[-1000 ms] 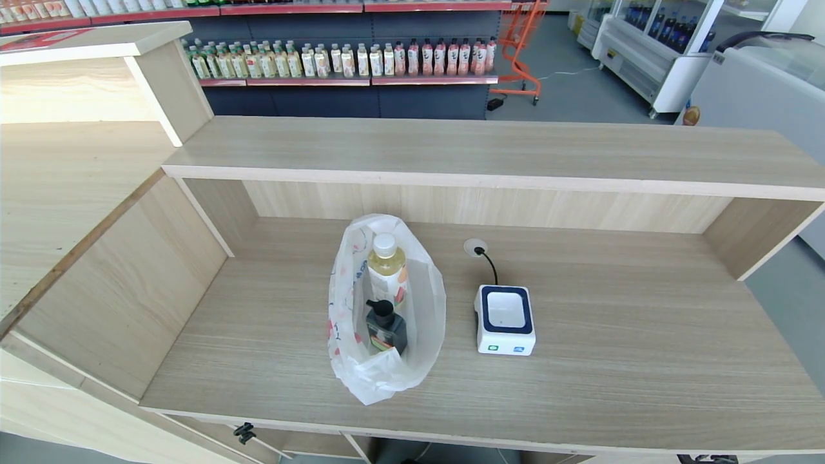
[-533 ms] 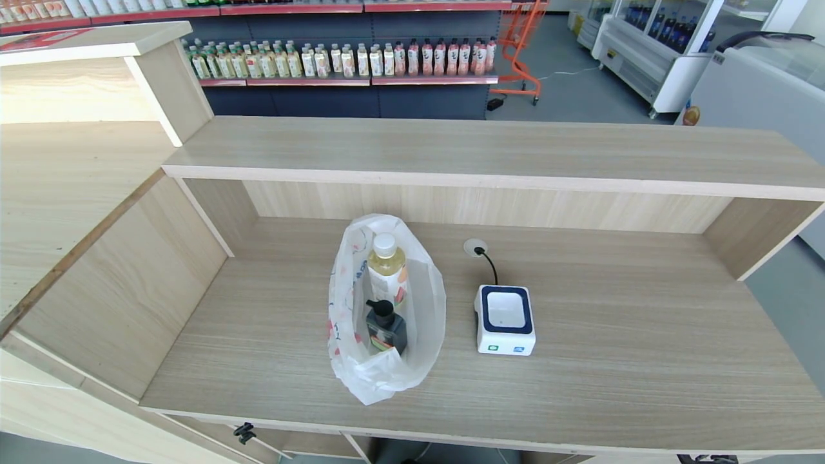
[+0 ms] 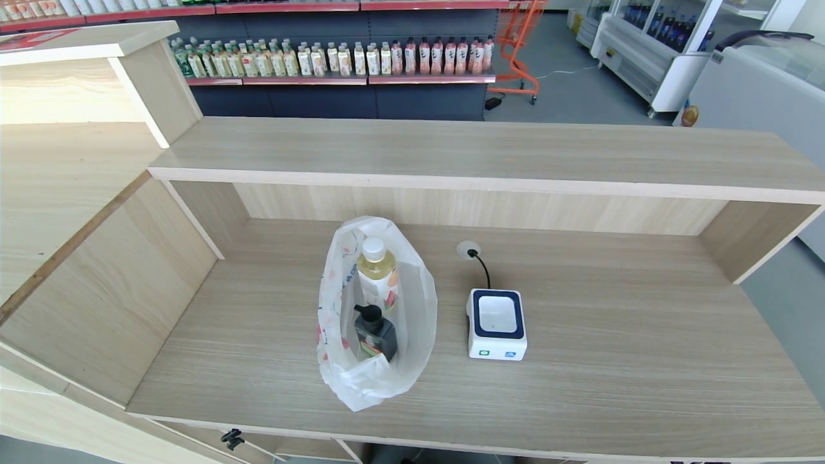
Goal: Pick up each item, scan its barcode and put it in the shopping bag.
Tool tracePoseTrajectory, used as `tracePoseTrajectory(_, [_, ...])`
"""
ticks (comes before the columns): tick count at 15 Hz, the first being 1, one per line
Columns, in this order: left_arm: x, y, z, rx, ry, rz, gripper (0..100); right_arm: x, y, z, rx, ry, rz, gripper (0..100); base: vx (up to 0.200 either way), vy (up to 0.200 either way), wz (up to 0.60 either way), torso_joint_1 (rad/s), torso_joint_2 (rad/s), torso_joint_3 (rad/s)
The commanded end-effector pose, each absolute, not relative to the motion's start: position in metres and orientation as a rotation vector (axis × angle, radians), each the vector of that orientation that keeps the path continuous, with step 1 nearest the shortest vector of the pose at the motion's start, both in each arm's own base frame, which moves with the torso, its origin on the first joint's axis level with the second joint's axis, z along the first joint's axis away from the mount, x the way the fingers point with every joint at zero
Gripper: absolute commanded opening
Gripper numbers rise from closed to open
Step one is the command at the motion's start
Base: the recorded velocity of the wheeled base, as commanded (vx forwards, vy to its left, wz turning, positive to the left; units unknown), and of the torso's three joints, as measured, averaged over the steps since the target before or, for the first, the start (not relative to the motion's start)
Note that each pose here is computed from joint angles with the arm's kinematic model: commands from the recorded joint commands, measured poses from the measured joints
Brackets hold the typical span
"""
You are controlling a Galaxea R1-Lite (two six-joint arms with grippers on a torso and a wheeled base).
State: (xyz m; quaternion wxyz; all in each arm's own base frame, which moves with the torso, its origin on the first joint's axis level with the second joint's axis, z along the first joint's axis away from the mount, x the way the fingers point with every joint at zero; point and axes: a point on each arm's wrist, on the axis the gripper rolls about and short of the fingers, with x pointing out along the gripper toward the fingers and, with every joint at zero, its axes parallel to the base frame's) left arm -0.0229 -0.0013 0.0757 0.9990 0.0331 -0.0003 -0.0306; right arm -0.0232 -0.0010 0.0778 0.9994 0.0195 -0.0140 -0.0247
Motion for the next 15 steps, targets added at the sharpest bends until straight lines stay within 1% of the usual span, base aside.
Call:
tracePoseTrajectory(1, [-0.0228,-0.0013,0.0756,0.07,0.001,-0.06,100,-0.0229,-0.001,0.0778,0.039,-0.024,-0.05,0,0.0,-0.2,0.0,0.012,0.01,-0.002])
tracePoseTrajectory(4, [-0.0228,-0.0013,0.0752,0.054,0.001,-0.06,100,-0.0229,-0.001,0.0778,0.039,-0.024,-0.05,0,0.0,-0.2,0.0,-0.002,0.0,0.002])
tracePoseTrajectory(5, [-0.023,-0.0013,0.0756,0.023,0.001,-0.061,100,-0.0229,-0.001,0.0778,0.039,-0.024,-0.05,0,0.0,0.0,0.0,0.0,0.0,0.0])
tracePoseTrajectory(7, [-0.023,-0.0013,0.0754,0.021,0.002,-0.061,100,-0.0229,-0.001,0.0778,0.039,-0.024,-0.05,0,0.0,0.0,0.0,0.0,0.0,0.0])
tracePoseTrajectory(9, [-0.0216,-0.0013,0.0758,0.025,0.021,-0.062,100,-0.0229,-0.001,0.0778,0.037,-0.024,-0.05,0,0.2,0.0,0.0,0.005,0.0,0.0])
tracePoseTrajectory(10, [-0.0228,-0.0013,0.0755,0.027,0.004,-0.061,100,-0.0229,-0.001,0.0778,0.037,-0.024,-0.05,0,0.2,0.0,0.0,-0.007,0.0,-0.002])
tracePoseTrajectory(15, [-0.0228,-0.0013,0.075,0.026,0.004,-0.061,100,-0.0229,-0.001,0.0778,0.039,-0.024,-0.05,0,0.0,0.0,0.0,0.0,0.0,0.0])
